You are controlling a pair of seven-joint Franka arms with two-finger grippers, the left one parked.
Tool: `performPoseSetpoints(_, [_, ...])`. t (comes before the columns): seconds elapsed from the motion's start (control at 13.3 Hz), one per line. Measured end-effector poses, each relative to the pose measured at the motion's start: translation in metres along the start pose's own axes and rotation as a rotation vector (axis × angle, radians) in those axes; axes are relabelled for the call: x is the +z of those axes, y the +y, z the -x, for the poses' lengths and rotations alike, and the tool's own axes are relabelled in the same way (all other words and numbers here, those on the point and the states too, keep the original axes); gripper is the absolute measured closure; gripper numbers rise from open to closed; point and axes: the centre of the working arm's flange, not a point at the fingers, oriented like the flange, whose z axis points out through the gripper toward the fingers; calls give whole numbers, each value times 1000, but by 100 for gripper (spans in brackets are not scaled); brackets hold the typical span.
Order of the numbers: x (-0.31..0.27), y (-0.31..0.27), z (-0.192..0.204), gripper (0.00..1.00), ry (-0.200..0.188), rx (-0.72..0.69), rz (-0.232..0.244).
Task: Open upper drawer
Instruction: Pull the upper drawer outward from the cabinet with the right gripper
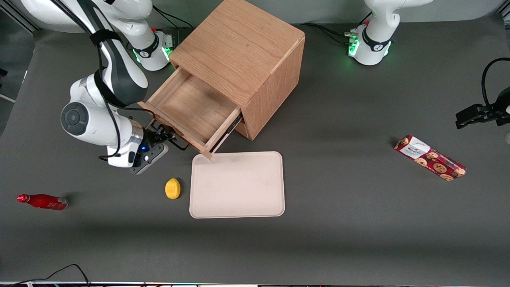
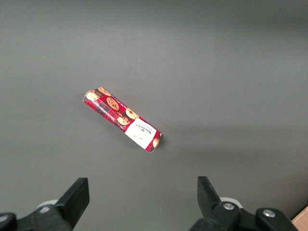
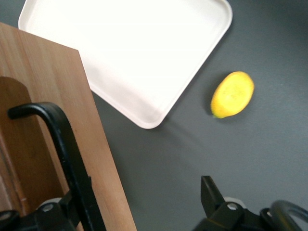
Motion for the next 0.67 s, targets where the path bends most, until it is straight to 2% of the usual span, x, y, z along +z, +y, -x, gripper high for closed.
performPoseSetpoints(0.3, [-14, 17, -3, 0, 29, 22, 12])
performPoseSetpoints(0.67, [-14, 33, -4, 0, 35, 44, 10])
